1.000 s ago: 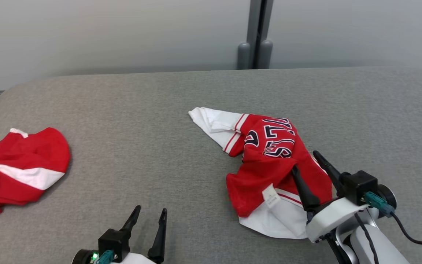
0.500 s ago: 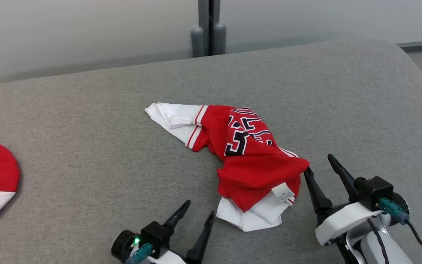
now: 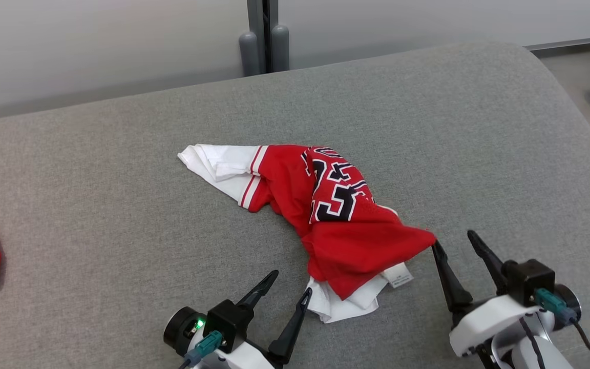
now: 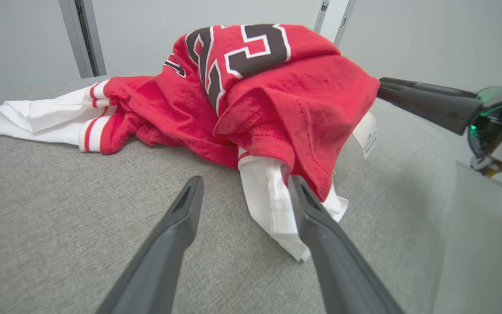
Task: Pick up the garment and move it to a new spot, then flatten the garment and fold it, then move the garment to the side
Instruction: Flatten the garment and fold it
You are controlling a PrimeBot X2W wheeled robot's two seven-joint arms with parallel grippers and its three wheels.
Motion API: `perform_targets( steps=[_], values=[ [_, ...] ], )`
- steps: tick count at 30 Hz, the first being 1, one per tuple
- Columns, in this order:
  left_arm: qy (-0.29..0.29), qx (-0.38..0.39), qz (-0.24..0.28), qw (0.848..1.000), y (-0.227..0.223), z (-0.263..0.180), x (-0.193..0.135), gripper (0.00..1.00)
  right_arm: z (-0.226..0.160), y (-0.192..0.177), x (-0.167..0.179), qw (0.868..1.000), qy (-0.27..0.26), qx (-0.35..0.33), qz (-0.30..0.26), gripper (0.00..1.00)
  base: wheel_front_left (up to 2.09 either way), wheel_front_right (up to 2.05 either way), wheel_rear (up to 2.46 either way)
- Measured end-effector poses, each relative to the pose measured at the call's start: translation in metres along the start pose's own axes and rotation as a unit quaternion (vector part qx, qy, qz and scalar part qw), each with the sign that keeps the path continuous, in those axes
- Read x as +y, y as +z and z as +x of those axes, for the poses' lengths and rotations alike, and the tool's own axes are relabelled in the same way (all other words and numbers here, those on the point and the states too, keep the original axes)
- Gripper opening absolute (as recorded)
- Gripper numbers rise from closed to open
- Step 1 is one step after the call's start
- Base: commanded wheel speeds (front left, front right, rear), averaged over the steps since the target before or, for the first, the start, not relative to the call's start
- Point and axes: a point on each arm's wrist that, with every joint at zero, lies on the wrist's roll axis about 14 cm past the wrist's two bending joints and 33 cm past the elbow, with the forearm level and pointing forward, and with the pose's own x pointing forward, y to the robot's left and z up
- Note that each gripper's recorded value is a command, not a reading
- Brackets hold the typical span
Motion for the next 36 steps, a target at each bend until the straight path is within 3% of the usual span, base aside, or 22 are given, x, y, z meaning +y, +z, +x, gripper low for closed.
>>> perform_targets(
  steps=[12, 24, 36],
  values=[
    [0.03, -0.01, 0.013, 0.999, 0.006, -0.018, 0.005, 1.0, -0.035, -0.023, -0.01, 0.999, -0.02, 0.029, 0.007, 1.0, 0.0, 0.0, 0.0],
    [-0.042, 0.031, -0.008, 0.999, -0.019, -0.01, -0.033, 1.0, -0.04, -0.016, -0.027, 0.999, -0.048, 0.017, 0.007, 1.0, 0.0, 0.0, 0.0],
    [-0.056, 0.047, -0.026, 0.997, -0.027, 0.011, -0.031, 1.0, -0.042, -0.014, -0.041, 0.997, -0.071, 0.017, 0.006, 1.0, 0.0, 0.0, 0.0]
  ],
)
